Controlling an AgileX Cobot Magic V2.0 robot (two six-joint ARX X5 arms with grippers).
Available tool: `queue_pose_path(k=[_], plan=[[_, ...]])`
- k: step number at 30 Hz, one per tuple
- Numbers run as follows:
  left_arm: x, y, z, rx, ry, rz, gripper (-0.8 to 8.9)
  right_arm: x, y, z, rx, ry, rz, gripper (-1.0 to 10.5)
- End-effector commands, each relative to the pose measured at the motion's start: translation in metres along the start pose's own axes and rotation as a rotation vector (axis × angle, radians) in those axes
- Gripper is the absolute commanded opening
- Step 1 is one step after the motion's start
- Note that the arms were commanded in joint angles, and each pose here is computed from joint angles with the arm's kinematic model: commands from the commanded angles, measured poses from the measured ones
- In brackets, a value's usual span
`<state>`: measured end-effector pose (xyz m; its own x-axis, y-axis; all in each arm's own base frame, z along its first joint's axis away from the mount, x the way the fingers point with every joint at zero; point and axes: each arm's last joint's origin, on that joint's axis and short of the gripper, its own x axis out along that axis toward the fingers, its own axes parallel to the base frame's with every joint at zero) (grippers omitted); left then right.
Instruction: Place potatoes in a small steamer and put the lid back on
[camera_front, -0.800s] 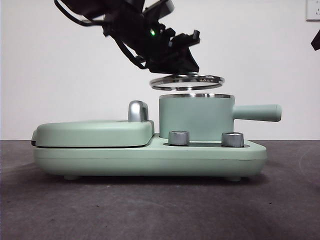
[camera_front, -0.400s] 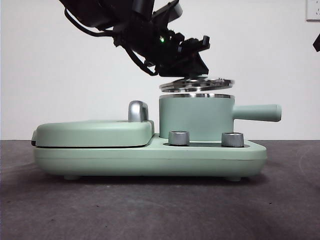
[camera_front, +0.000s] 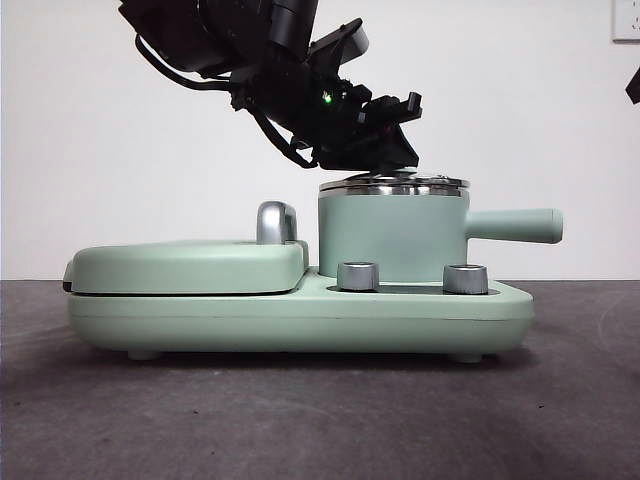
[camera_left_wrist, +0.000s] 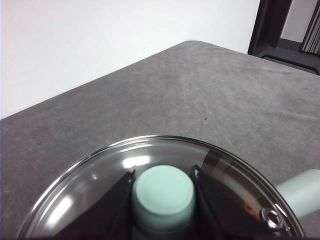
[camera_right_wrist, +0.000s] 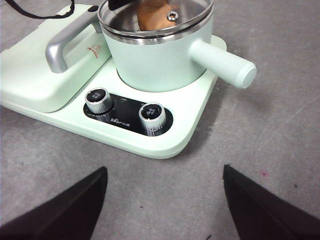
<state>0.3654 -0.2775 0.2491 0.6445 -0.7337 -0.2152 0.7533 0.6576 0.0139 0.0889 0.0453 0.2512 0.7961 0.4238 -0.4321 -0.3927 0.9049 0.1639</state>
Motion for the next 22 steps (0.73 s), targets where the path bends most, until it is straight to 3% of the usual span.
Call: queue_pose_path(k=[1,12,17,22], plan=[[0.007,-0.001,0.004,0.009,-0.022,-0.007,0.09,-0.001,0.001,0.002,-0.004,-0.008,0.003,3.6],[0.007,-0.001,-0.004,0.026,0.052,-0.01,0.17,-0.001,0.001,0.001,-0.003,0.003,0.001,3.6],[0.007,-0.001,-0.001,0.03,0.024,-0.007,2.79,-0.001,0.001,0.0,-0.003,0.01,0.0,3.6],[0.003,-0.001,0.01,0.024,0.001,-0.005,2.99,-0.001,0.001,0.0,-0.003,0.013,-0.001,3.6]])
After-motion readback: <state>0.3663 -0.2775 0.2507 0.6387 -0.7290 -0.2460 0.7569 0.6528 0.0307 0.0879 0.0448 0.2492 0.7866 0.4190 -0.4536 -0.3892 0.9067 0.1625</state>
